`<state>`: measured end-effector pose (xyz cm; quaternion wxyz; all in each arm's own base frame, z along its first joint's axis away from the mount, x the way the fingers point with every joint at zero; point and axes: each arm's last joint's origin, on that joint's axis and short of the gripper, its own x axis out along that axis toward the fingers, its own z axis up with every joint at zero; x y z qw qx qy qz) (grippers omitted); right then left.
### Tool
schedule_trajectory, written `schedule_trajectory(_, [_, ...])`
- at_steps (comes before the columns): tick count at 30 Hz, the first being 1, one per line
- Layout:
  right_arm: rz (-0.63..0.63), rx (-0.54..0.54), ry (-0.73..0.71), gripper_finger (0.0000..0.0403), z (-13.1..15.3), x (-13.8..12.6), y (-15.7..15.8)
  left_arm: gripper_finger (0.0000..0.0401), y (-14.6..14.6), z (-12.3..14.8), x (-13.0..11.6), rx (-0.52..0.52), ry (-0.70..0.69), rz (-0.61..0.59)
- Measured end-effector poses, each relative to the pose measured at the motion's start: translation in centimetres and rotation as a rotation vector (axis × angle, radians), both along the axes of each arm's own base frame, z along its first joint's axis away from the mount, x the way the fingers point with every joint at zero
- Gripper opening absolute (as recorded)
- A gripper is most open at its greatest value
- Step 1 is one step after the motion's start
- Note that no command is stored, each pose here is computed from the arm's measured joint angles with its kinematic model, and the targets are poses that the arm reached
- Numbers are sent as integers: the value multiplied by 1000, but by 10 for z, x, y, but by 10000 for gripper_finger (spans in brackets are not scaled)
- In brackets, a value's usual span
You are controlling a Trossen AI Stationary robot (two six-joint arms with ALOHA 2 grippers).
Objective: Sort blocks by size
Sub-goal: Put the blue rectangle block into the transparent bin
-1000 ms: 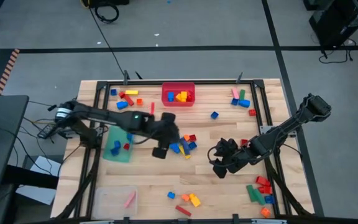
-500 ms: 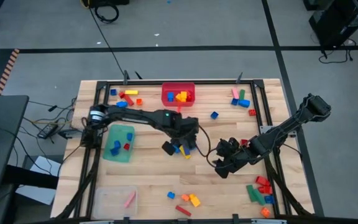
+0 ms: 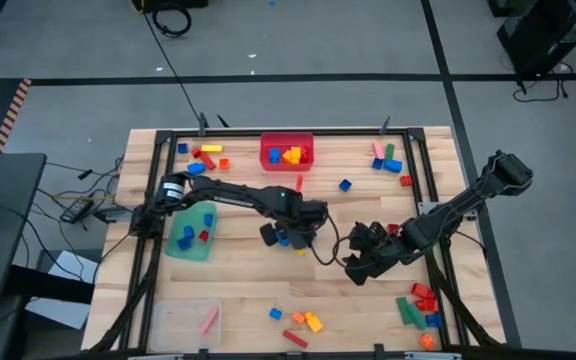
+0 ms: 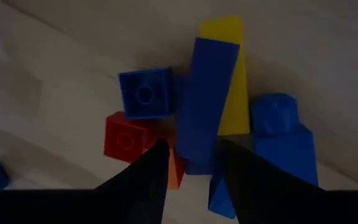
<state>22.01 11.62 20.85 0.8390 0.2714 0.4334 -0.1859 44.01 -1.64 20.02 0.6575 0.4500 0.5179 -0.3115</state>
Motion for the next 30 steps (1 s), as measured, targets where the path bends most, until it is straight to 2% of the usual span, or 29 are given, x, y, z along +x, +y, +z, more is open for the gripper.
schedule_trajectory(7, [0,-2,2,236,0,0,0,169,-1,-8,3,-12,12,-87])
schedule_trajectory(18, [-3,-8,17,236,-1,-1,-1,168,-1,-29,11,-13,18,-88])
schedule_trajectory(21, [-4,-9,18,236,-1,-1,-1,153,-1,-30,12,-13,13,-88])
schedule_trajectory(27, [-7,-12,22,236,-1,-1,-2,97,-1,-30,14,-12,-7,-85])
schedule_trajectory(30, [-8,-13,24,236,-1,-1,-2,93,0,-30,14,-5,-8,-80])
